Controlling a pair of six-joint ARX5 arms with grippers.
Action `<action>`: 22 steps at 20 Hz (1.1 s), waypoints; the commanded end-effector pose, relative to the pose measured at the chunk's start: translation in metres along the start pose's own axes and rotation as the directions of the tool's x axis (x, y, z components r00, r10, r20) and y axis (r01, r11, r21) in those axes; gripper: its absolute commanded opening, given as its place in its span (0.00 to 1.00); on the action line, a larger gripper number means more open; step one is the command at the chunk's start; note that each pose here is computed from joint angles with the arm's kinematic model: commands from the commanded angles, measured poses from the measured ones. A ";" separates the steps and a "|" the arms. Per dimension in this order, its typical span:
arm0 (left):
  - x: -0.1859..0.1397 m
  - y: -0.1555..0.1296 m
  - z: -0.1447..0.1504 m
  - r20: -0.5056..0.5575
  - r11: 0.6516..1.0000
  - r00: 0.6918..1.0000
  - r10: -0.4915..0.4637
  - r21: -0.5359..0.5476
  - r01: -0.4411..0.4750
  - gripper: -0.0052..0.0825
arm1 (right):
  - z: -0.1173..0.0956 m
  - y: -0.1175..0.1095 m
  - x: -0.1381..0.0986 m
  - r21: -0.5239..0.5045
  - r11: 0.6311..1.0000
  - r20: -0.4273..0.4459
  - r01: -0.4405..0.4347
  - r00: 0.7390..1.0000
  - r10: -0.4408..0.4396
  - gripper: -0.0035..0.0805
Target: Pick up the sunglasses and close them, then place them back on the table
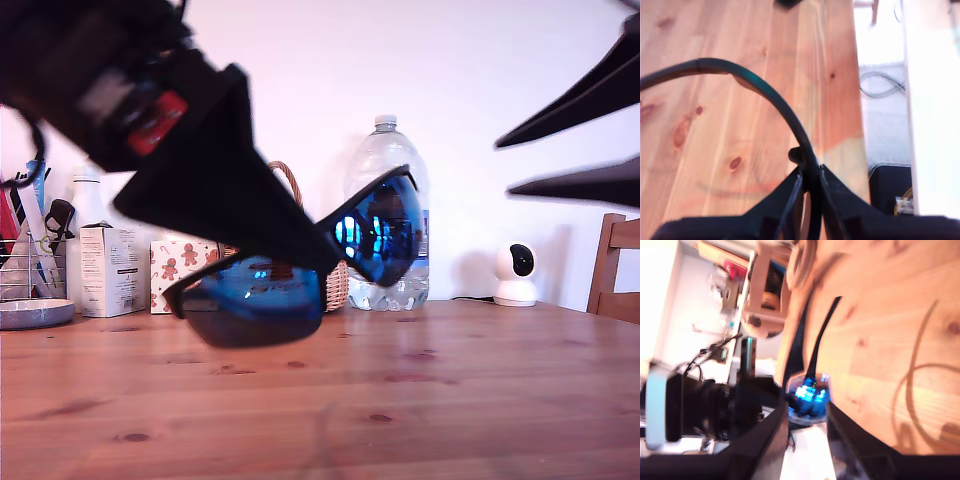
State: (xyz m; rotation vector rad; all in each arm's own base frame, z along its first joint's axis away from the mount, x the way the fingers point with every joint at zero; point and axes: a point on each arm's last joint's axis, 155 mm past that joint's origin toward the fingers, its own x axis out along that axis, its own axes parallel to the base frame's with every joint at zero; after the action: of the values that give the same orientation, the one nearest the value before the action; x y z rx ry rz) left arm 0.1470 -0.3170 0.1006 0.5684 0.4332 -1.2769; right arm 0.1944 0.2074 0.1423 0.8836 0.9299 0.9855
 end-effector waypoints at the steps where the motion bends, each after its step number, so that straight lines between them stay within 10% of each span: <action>1: 0.003 -0.009 -0.007 -0.002 1.000 1.000 0.001 0.012 -0.001 0.03 | 0.014 0.011 0.004 -0.022 0.999 -0.017 -0.038 0.999 0.038 0.30; 10: 0.006 -0.021 -0.001 0.021 0.996 1.000 0.022 0.085 -0.024 0.03 | 0.033 0.022 0.031 0.037 0.975 -0.269 -0.221 0.937 0.222 0.29; 22: 0.005 -0.019 0.010 0.061 0.990 0.997 0.045 0.129 -0.053 0.03 | 0.075 -0.009 0.062 0.063 0.977 -0.279 -0.204 0.936 0.214 0.31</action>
State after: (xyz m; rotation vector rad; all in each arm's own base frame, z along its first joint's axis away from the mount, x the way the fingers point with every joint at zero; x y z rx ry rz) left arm 0.1311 -0.3315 0.1042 0.6447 0.2966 -1.2747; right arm 0.2865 0.2438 0.1526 0.8970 1.0894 1.2972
